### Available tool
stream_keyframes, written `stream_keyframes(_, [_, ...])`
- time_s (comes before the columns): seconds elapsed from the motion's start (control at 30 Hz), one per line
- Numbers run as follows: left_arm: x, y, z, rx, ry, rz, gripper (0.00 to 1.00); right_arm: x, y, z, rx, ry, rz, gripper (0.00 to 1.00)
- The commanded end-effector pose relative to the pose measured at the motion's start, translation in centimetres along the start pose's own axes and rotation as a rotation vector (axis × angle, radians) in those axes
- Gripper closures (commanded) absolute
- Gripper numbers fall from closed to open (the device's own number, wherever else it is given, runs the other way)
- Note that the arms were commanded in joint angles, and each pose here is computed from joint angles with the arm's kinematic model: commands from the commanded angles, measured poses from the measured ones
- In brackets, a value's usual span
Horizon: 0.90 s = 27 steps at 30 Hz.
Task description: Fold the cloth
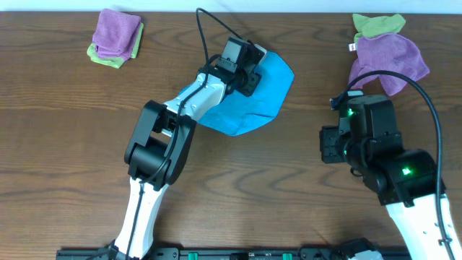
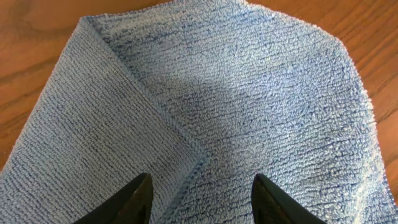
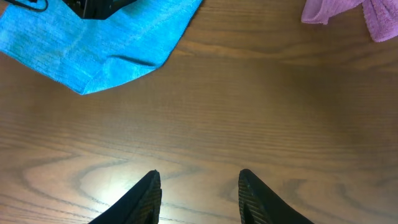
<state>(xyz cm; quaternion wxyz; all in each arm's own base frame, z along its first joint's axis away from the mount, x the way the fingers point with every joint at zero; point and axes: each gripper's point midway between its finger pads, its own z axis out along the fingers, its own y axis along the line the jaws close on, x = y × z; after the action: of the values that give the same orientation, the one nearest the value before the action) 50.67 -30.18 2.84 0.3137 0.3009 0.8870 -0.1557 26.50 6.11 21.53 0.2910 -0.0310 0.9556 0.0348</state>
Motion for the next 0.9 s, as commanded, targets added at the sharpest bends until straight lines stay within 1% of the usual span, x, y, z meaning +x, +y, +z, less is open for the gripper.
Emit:
stream_keyframes(0.0, [-0.1, 0.0, 0.5, 0.001, 0.001, 0.031, 0.50, -0.1, -0.4, -0.2, 0.017, -0.008, 0.008, 0.59])
stream_keyframes(0.23, [0.9, 0.1, 1.3, 0.001, 0.023, 0.027, 0.52, -0.1, -0.4, -0.2, 0.017, -0.007, 0.008, 0.60])
stream_keyframes(0.33, [1.0, 0.1, 1.6, 0.000, 0.022, 0.027, 0.55, -0.1, -0.4, -0.2, 0.017, -0.007, 0.008, 0.60])
stream_keyframes(0.6, [0.5, 0.9, 1.6, -0.025, 0.000, 0.027, 0.72, 0.0, -0.4, -0.2, 0.016, -0.007, 0.009, 0.63])
stream_keyframes(0.73, [0.4, 1.8, 1.5, -0.073, -0.003, 0.026, 0.76, 0.0, -0.4, -0.2, 0.016, -0.006, 0.009, 0.64])
stream_keyframes(0.87, [0.5, 2.9, 1.3, -0.095, -0.003, 0.014, 0.87, 0.0, -0.4, -0.2, 0.016, -0.006, 0.009, 0.68])
